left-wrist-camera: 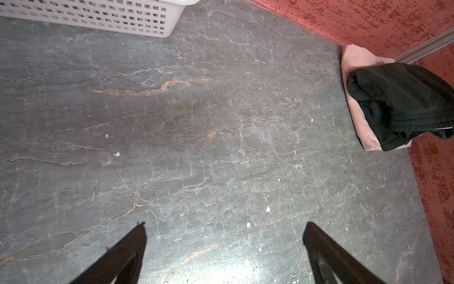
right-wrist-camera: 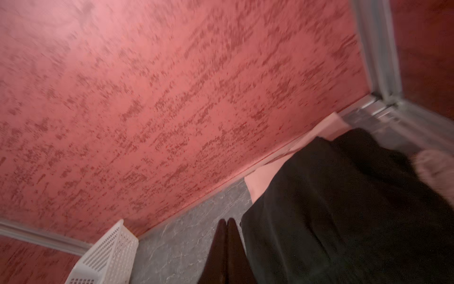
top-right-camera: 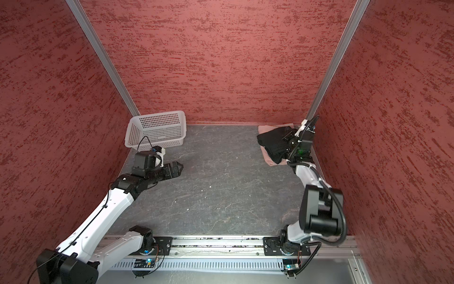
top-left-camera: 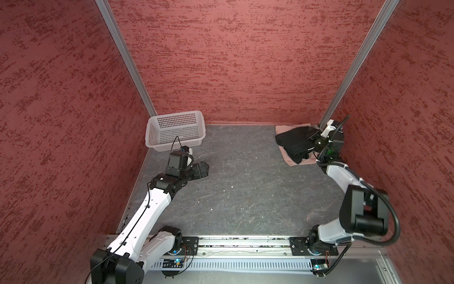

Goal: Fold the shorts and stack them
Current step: 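Lower the black shorts onto the pink shorts with the right gripper, then open the right gripper and release the black shorts on the stack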

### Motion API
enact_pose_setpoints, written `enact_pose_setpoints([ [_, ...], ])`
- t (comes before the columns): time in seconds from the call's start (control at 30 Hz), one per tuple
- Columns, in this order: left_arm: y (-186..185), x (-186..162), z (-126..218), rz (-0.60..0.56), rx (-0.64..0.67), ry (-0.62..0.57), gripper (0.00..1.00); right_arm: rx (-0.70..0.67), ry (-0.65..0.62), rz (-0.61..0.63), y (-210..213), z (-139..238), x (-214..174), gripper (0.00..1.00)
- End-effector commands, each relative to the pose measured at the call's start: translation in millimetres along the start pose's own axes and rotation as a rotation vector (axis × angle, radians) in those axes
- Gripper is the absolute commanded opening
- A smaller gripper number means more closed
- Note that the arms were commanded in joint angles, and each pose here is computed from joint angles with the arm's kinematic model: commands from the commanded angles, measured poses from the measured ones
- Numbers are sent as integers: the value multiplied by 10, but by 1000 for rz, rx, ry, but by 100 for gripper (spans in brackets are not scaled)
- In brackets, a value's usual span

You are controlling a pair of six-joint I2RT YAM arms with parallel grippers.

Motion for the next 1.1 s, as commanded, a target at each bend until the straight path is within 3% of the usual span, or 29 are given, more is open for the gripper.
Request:
enact_pose_setpoints([
  [0.0,25,33,28,-17,9,-48,99,150,146,-34,-57,-398,-79,0],
  [0.2,83,-25,93,-15,31,-56,99,159,168,-143,-478,-756,-59,0],
  [0.43,185,-67,33,17,58,-77,99,78,158,-345,-1343,-624,-331,0],
  [0.63,200,-15,23,36,44,-87,99,-49,176,-471,-1786,-619,-643,0],
  [0.77,192,-12,65,28,41,-94,99,-36,139,-467,-1792,-598,-585,0],
  [1.07,188,35,143,12,35,-139,99,252,98,-309,-1181,-516,-196,2],
])
Point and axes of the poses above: each gripper's point midway between its finger pads, its own z axis back along the fingers, its own y axis along the line the jaws close on, x = y × z, the point moved 9 cm from there along z, back along the fingers, and after that the axes turned 2 degrees about -z, right-handed, at the moved point
